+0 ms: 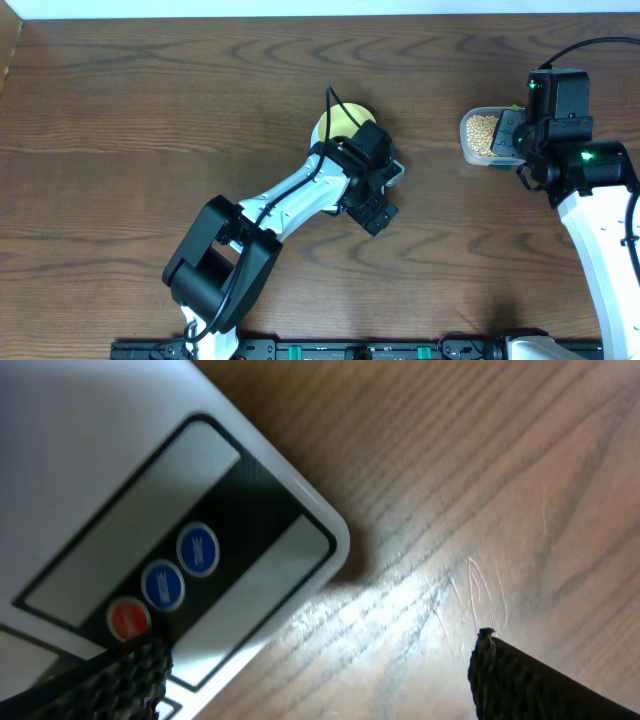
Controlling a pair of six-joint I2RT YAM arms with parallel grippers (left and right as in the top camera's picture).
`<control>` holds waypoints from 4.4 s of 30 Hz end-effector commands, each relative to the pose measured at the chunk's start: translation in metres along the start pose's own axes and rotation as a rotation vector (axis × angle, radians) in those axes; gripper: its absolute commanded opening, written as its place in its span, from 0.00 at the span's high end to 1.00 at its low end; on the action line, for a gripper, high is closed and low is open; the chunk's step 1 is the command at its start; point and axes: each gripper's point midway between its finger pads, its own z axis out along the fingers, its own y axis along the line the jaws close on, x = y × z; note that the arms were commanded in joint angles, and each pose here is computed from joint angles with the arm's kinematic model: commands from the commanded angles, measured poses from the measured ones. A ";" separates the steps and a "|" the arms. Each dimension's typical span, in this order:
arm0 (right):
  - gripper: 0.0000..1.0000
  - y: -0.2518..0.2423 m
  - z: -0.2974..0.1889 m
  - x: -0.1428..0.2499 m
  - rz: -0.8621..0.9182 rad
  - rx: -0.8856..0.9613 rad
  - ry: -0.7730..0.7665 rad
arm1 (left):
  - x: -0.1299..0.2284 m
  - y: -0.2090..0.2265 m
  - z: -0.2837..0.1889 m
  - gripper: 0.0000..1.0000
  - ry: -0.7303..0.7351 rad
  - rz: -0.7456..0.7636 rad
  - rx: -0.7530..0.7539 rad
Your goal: Scoop item into bowl and weigh 50g on scale
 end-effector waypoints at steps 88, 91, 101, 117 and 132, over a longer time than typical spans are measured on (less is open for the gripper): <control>0.99 -0.024 0.037 0.034 0.051 0.200 0.169 | 0.049 -0.005 -0.192 0.02 -0.293 -0.218 -0.102; 0.99 -0.025 0.043 0.030 0.051 0.213 0.156 | 0.049 -0.005 -0.192 0.02 -0.293 -0.218 -0.102; 0.99 -0.020 0.067 0.023 0.040 0.207 0.137 | 0.049 -0.005 -0.192 0.02 -0.293 -0.218 -0.102; 0.99 -0.036 0.081 0.026 0.028 0.314 0.149 | 0.049 -0.005 -0.192 0.02 -0.293 -0.218 -0.102; 0.99 -0.012 0.110 0.044 0.032 0.198 0.235 | 0.049 -0.005 -0.192 0.02 -0.293 -0.218 -0.102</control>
